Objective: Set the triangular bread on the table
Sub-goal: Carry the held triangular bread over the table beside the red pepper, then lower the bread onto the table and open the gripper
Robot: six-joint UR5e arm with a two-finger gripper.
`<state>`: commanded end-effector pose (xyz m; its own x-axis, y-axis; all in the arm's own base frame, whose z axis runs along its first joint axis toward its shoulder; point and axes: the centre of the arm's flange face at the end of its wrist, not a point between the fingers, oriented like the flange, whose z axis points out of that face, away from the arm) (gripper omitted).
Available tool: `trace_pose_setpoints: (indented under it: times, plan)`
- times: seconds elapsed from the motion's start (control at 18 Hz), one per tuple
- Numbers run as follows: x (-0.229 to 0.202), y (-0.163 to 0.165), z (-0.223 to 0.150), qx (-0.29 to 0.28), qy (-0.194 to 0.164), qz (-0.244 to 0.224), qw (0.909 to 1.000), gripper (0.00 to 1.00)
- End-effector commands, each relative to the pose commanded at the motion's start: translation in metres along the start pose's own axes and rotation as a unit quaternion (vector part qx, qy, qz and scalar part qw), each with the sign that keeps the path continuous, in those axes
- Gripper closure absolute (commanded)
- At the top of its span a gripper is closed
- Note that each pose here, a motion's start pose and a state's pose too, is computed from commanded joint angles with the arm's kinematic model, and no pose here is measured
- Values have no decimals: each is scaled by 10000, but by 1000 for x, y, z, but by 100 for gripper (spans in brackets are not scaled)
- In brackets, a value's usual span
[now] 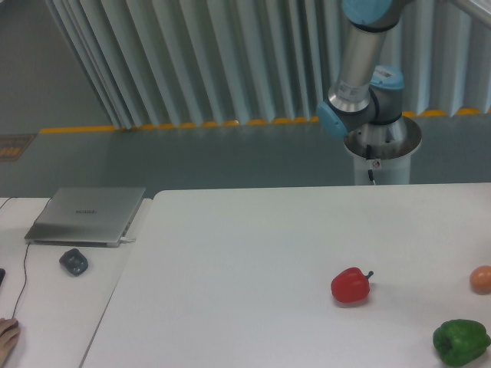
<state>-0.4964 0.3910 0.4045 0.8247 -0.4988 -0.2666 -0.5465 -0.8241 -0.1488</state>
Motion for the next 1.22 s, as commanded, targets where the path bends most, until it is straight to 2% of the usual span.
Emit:
trace_pose_setpoints:
  times: [0.22, 0.39, 0.67, 0.83, 0.89, 0.94, 1.11, 1.22]
  plan:
    - [35, -42, -6, 46, 97, -69, 9999, 100]
    - [67, -67, 3, 67, 263, -1, 9996, 100]
    - [108, -107, 24, -665, 561, 163, 9961, 100]
    - [122, -127, 32, -667, 635, 117, 9957, 100]
    - [124, -133, 33, -660, 643, 100, 9957, 92]
    - [126, -137, 34, -656, 651, 91, 9957, 79]
    - [128, -143, 37, -646, 679, 150, 9955, 34]
    - [128, -144, 38, -645, 679, 157, 9955, 20]
